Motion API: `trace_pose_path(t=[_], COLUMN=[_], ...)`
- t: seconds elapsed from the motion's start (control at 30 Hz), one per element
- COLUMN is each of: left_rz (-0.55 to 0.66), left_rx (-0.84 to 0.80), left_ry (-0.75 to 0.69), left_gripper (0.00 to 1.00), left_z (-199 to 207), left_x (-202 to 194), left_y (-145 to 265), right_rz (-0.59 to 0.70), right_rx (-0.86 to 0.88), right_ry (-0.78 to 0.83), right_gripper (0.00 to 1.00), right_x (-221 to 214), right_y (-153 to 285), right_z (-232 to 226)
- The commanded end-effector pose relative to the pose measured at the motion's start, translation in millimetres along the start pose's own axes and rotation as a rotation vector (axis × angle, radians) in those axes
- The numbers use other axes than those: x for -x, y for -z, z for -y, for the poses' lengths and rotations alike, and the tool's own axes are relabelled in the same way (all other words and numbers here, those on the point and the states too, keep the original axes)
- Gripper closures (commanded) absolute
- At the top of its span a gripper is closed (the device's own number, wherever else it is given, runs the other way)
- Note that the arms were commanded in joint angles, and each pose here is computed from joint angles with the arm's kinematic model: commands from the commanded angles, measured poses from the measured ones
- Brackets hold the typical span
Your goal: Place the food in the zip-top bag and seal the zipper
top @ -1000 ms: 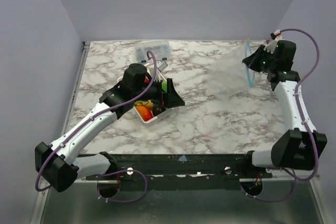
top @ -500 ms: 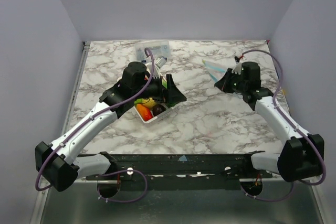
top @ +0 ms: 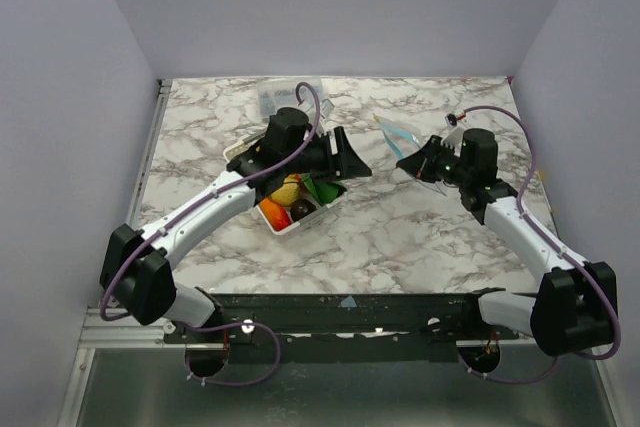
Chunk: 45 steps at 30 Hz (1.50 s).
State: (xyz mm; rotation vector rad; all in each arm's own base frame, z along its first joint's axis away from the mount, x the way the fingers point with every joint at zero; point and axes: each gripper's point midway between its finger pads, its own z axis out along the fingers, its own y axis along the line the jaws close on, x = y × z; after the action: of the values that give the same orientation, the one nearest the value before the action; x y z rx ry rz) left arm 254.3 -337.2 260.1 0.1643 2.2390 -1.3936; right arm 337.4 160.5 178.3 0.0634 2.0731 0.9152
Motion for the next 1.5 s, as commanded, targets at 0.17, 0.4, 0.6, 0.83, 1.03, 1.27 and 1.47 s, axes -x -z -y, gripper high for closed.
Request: trace_pose_path(t=[0.17, 0.4, 0.6, 0.83, 1.03, 1.27, 1.47], left_rz=[0.112, 0.173, 0.202, 0.219, 0.21, 0.163, 0.15], left_rx=[0.102, 0.268, 0.374, 0.418, 0.45, 0.449, 0.446], left_ry=[-0.019, 0.016, 0.042, 0.042, 0.026, -0.042, -0.155], left_gripper=[0.27, 0.41, 0.47, 0.46, 0.45, 0.63, 0.88], left_z=[19, -4, -18, -29, -35, -38, -30], left_x=[49, 59, 66, 71, 76, 72, 77], left_y=[-61, -86, -103, -119, -132, -141, -126], right_rz=[0.053, 0.079, 0.087, 0.079, 0.059, 0.008, -0.074], right_rx=[0.049, 0.034, 0.028, 0.022, 0.037, -0.022, -0.174], right_ry=[0.018, 0.01, 0.01, 0.018, 0.028, 0.064, 0.155], right_gripper=[1.0, 1.0, 1.0, 1.0, 1.0, 1.0, 0.81], right_x=[16, 20, 23, 23, 19, 11, -1], right_y=[10, 12, 12, 12, 10, 2, -4], right_z=[-23, -24, -25, -27, -31, -30, -27])
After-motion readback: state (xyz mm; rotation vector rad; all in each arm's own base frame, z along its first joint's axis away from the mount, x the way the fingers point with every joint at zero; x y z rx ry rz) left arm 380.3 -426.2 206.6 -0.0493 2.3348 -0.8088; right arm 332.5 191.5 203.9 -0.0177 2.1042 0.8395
